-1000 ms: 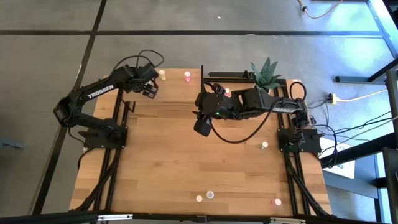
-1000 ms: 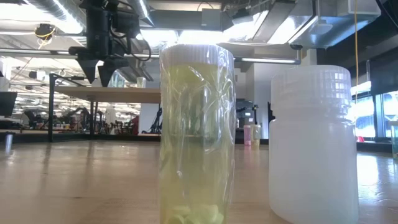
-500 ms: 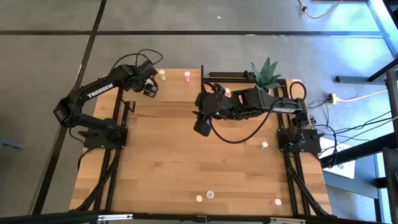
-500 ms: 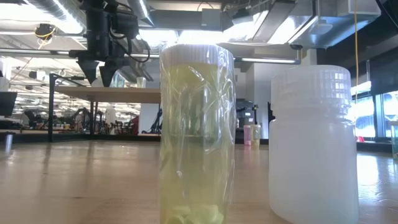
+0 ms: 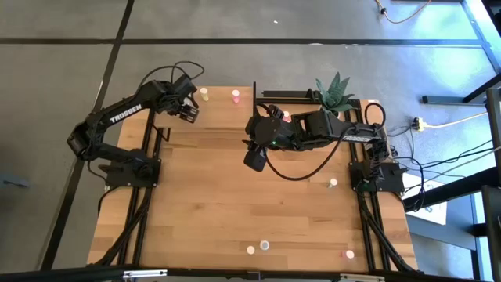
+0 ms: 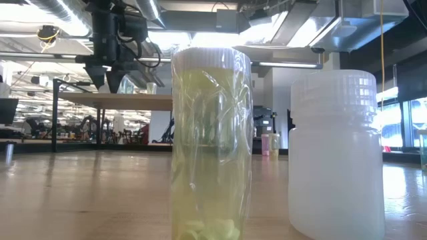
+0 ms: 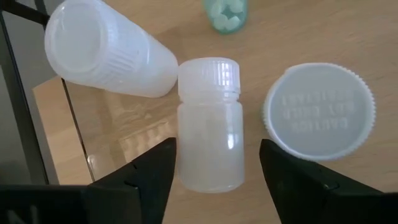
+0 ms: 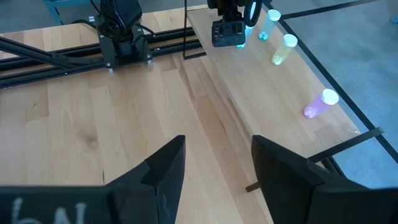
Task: Pick and place medicine bottles onto shelf by color
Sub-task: Put the top white pill bottle aligned with the other white pill bottle on the shelf
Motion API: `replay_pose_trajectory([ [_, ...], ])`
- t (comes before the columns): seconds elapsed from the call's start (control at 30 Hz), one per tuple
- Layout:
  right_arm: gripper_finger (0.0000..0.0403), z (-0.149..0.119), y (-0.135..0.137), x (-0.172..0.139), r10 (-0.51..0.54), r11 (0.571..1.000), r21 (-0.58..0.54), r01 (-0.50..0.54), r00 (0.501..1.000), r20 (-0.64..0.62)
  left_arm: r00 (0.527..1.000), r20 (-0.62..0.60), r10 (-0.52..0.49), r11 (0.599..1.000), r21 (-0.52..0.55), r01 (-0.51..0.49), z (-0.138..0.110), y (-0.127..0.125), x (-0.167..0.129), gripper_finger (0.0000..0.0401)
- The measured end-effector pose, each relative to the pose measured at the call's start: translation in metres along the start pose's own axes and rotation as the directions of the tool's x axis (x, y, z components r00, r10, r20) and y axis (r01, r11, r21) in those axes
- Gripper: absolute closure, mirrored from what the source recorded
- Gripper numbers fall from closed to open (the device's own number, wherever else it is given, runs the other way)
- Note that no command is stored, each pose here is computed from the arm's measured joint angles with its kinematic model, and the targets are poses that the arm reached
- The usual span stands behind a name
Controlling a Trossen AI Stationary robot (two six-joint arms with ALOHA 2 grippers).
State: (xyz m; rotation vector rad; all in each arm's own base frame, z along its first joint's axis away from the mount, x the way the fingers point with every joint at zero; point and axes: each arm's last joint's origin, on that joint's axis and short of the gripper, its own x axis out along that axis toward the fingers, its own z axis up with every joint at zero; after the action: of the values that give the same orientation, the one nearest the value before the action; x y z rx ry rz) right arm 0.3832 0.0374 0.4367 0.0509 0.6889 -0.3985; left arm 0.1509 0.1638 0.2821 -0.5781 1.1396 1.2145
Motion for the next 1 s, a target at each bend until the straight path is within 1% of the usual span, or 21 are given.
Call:
replay_pose_trajectory([
  [0.23, 0.0217, 0.000, 0.000, 0.000, 0.000, 1.000, 0.000, 0.000, 1.000, 0.000, 1.000, -0.001, 0.000, 1.000, 0.000, 0.000, 0.000, 0.000, 0.000, 0.0230],
  [0.37, 0.0217, 0.000, 0.000, 0.000, -0.001, 1.000, 0.000, 0.001, 1.000, 0.000, 1.000, 0.000, 0.001, 1.000, -0.001, -0.001, 0.000, 0.000, 0.000, 0.0247],
  [0.83, 0.0217, 0.000, 0.000, 0.000, 0.000, 1.000, 0.000, 0.000, 1.000, 0.000, 0.999, -0.034, 0.027, 1.000, 0.015, -0.026, -0.004, 0.002, -0.001, 0.0251],
  [1.0, 0.0217, 0.000, 0.000, 0.000, 0.000, 1.000, 0.000, 0.000, 1.000, 0.000, 0.999, -0.026, 0.026, 1.000, 0.013, -0.025, -0.010, 0.008, -0.010, 0.0251],
])
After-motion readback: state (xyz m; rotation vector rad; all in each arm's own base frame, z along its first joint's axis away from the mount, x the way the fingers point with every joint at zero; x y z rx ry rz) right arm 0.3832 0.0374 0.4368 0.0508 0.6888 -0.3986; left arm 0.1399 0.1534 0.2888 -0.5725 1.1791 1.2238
